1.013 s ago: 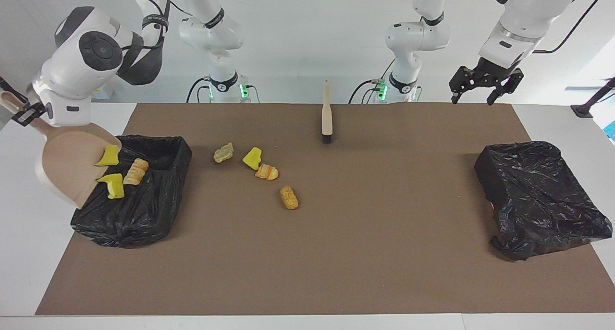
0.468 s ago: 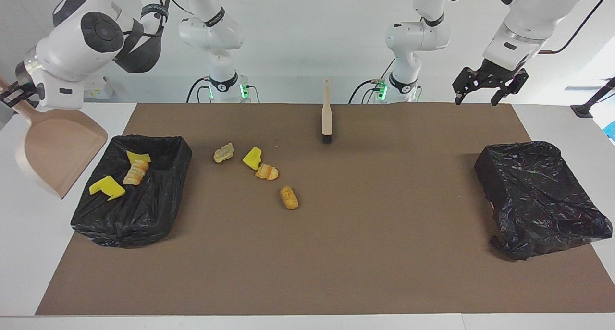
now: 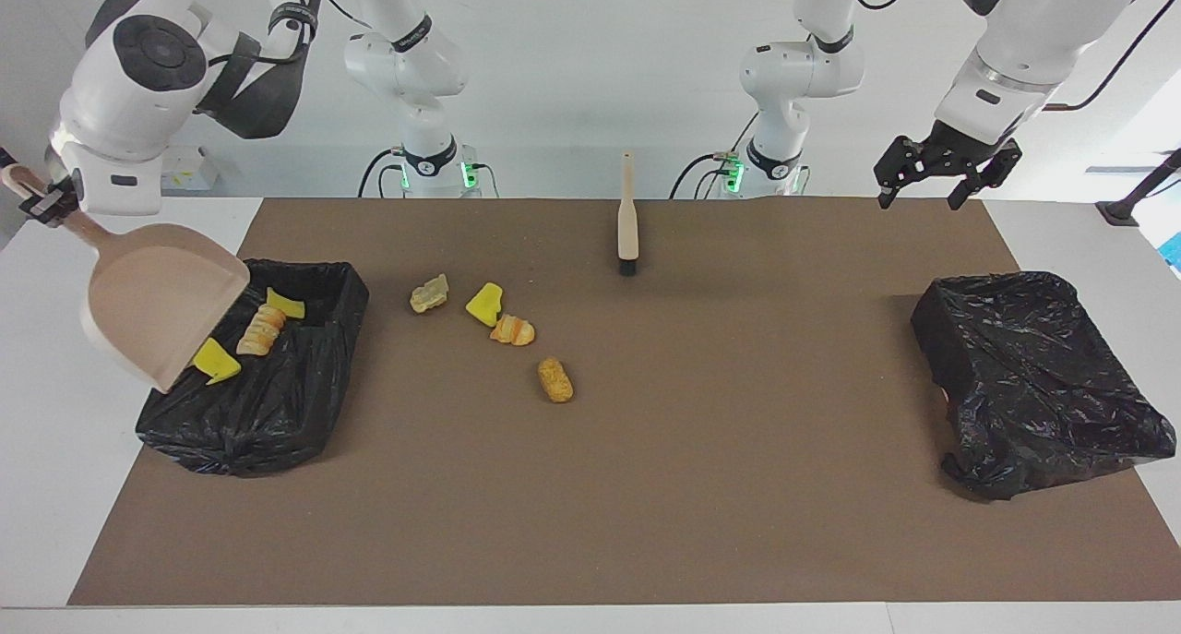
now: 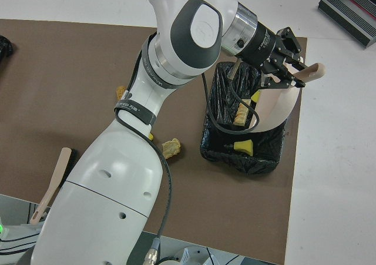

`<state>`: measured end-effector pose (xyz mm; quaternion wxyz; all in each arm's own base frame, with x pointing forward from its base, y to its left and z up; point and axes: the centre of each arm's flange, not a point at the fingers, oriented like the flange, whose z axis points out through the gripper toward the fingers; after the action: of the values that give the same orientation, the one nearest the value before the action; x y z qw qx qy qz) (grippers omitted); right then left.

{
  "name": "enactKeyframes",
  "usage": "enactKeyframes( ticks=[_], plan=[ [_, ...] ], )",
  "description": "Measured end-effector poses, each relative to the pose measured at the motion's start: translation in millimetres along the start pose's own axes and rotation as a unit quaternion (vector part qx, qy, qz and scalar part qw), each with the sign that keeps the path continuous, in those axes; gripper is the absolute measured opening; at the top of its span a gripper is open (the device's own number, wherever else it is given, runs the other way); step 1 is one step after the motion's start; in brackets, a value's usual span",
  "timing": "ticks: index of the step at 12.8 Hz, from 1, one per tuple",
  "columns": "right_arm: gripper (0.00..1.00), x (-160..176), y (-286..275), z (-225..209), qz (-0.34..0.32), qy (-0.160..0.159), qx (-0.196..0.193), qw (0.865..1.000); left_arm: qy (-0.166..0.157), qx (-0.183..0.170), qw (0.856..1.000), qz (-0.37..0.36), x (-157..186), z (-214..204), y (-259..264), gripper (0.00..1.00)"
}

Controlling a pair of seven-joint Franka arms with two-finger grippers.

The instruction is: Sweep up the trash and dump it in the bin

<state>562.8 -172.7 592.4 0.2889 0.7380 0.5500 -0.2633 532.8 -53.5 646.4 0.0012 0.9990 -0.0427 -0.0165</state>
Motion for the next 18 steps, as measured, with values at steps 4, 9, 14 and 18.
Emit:
enactKeyframes(
  ticks=[4, 9, 14, 18],
  plan=[
    [0.32, 16, -5, 3, 0.026, 0.106, 0.031, 0.994, 0.0, -0.001, 1.0, -0.005, 6, 0, -7, 1.0],
    [0.32, 47, -16, -7, 0.172, 0.168, 0.08, 0.967, 0.001, -0.002, 1.0, -0.005, 12, -5, -10, 1.0],
    [0.32, 103, -36, -49, 0.272, 0.194, 0.145, 0.931, 0.006, -0.001, 1.0, -0.006, 11, -9, -26, 1.0],
    [0.32, 169, -61, -93, 0.344, 0.206, 0.199, 0.894, 0.012, -0.001, 1.0, -0.004, 10, -15, -27, 1.0]
  ],
)
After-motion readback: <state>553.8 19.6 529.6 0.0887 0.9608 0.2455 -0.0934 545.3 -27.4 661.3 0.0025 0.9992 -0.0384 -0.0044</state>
